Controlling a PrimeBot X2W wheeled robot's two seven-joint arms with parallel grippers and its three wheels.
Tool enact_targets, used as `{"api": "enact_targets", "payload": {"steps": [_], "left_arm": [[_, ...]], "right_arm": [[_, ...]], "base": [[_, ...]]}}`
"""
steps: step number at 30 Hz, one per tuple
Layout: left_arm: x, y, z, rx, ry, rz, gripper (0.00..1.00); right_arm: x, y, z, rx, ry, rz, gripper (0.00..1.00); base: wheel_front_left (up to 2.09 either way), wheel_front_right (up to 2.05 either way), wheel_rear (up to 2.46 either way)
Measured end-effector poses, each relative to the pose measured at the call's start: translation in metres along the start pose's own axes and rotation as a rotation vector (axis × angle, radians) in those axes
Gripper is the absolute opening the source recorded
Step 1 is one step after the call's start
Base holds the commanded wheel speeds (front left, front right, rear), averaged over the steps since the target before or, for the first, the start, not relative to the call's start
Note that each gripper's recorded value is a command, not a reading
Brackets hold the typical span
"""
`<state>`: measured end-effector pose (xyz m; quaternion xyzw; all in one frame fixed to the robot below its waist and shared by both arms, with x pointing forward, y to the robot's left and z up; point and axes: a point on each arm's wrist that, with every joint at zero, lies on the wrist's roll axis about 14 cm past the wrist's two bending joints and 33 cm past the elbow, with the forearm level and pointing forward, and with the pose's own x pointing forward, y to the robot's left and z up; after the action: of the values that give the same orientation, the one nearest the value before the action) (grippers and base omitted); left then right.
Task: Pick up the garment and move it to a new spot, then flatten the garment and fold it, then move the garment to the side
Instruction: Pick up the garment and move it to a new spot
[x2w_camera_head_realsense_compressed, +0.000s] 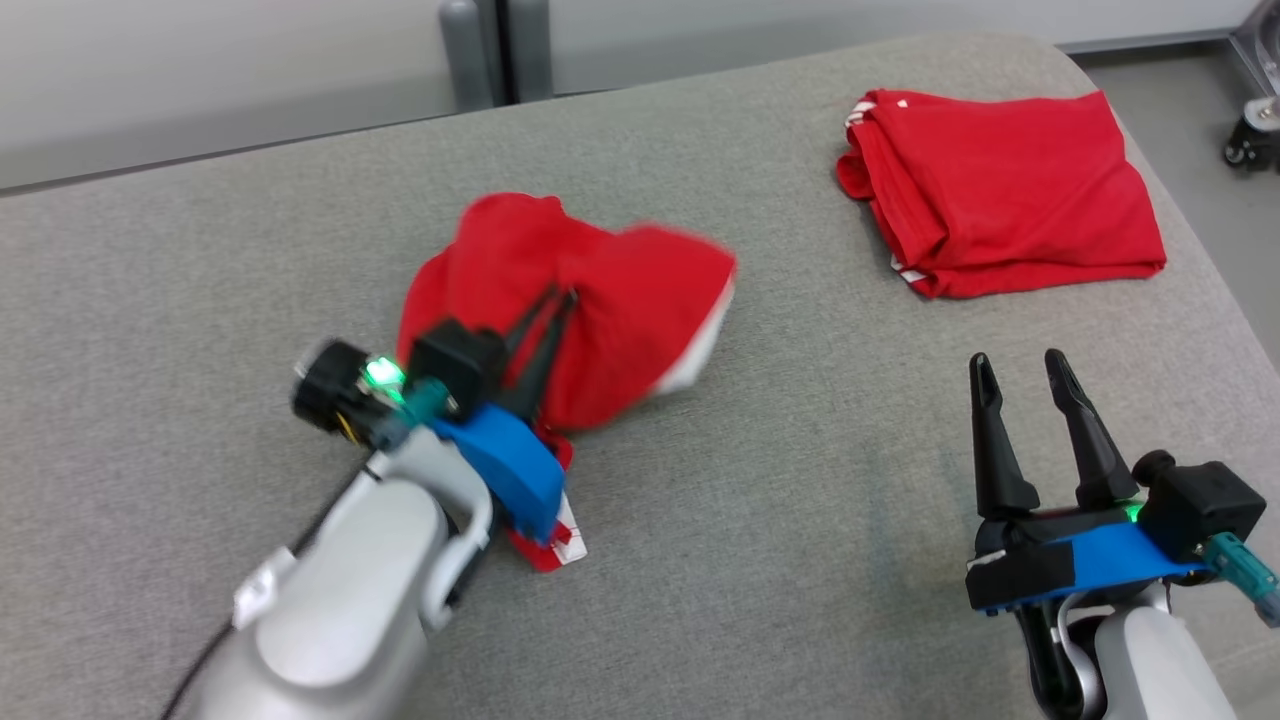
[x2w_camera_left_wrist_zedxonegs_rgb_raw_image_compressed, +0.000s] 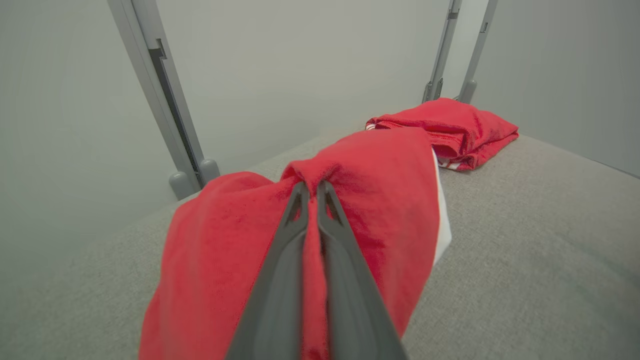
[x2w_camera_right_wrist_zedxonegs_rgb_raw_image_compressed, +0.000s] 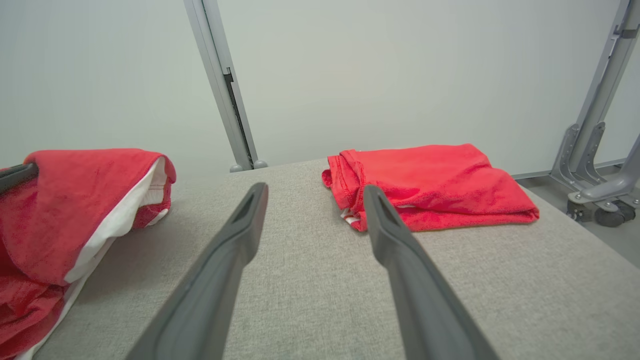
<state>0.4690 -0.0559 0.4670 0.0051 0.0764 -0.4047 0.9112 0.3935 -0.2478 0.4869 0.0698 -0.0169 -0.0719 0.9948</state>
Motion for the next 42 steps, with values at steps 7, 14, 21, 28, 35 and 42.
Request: {"api": "enact_targets", "payload": {"steps": [7,14,21,28,35,42], "left_arm": [[-0.021,-0.036,-0.018,-0.028,0.013,-0.042,1.0],[-0.044,-0.003,0.017,-0.025,-0.118,0.118,1.0],[-0.102,0.069,0.03,0.037,-0.18,0.384,1.0],[-0.183,0.114,0.022,0.047,-0.188,0.637,1.0],[-0.246,0.125,0.007,0.035,-0.171,0.799,1.0],[-0.284,0.118,0.005,0.019,-0.195,0.892,1.0]], "right_arm": [[-0.003,0.015,-0.003,0.012,0.009,0.044,1.0],[-0.011,0.028,-0.001,0.019,0.003,0.08,1.0],[-0.009,0.043,-0.006,0.027,0.015,0.123,1.0],[-0.003,0.064,-0.009,0.038,0.021,0.179,1.0],[-0.005,0.078,-0.015,0.027,0.04,0.22,1.0],[-0.008,0.081,-0.018,0.021,0.049,0.231,1.0]], "base": [[0.0,0.0,0.0],[0.0,0.0,0.0],[0.0,0.0,0.0],[0.0,0.0,0.0],[0.0,0.0,0.0],[0.0,0.0,0.0]]}}
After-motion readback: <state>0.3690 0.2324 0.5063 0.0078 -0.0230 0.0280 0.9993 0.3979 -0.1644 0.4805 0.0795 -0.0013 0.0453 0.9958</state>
